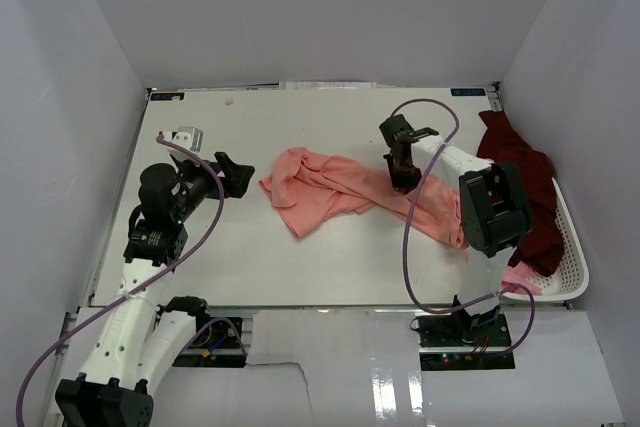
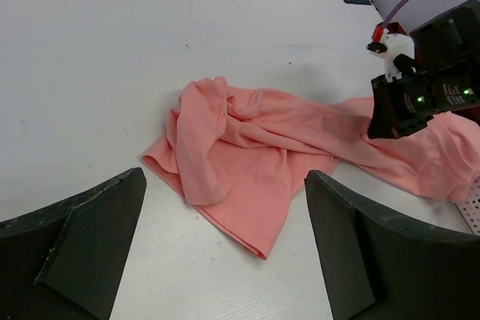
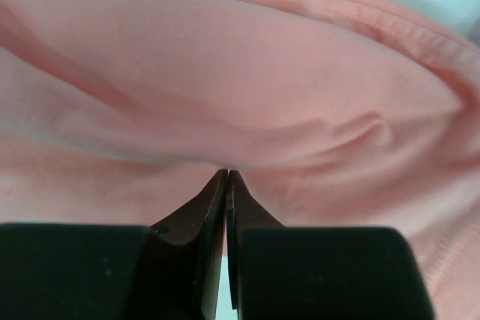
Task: Fold and stack the t-shirts
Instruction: Move the tshirt to the center of the board
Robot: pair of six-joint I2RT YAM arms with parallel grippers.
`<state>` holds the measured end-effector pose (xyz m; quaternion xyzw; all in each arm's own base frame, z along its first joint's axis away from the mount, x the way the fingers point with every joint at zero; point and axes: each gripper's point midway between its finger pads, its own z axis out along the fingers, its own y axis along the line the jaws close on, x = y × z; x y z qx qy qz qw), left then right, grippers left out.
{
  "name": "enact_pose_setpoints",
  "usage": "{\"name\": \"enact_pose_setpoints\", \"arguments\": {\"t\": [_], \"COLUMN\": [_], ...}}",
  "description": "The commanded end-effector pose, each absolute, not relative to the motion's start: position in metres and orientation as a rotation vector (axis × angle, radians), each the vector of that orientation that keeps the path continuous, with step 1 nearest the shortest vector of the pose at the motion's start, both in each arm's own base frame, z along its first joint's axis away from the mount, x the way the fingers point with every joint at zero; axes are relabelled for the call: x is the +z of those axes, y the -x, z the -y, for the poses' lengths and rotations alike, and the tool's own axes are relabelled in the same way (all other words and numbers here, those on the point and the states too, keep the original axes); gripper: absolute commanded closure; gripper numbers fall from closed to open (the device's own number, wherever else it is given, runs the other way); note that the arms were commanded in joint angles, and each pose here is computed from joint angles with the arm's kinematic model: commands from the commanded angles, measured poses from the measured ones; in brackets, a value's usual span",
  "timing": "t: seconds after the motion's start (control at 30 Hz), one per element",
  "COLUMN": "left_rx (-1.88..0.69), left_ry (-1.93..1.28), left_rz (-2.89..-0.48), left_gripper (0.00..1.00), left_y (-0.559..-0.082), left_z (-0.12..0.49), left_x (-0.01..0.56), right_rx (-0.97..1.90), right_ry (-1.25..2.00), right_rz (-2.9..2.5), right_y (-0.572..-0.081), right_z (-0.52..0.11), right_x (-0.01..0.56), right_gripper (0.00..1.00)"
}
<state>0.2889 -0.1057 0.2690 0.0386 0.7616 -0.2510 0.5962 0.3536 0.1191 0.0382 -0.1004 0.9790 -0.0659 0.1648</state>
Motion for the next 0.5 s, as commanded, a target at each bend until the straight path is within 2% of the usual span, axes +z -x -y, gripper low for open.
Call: {"name": "enact_pose_setpoints", "arguments": {"t": [0.0,0.3,0.37,0.4,0.47], "left_rx": [-0.593,-0.600,-0.599,-0.599,-0.600], "left_ry": [-0.114,-0.117,-0.116,-0.115,-0.118], "left_rz": [-1.738,-1.741,-1.741,-1.743,-1.738], "left_gripper": [0.02,0.02,0.02,0.02,0.02], "left_y": [-0.287,-0.287,-0.287,-0.287,-0.286], "left_z": [0.109,0.110,0.109,0.110,0.110], "left_x": [0.276,0.275,0.275,0.275,0.276], "right_rx": [-0.187,-0.086,-0.074,-0.091,-0.143], "right_ry": [0.196,0.146,0.154,0.178,0.215], "right_rz": [-2.616,-2.293,-2.295,-2.355,-2.452], "right_y": [-0.371,-0.407,-0.409,-0.413,-0.406], "right_z": [-0.114,-0.123,-0.126,-0.129,-0.127], "right_x": [0.104,0.234,0.252,0.236,0.224], "right_gripper": [0.92,0.92,0.84,0.74,0.70]}}
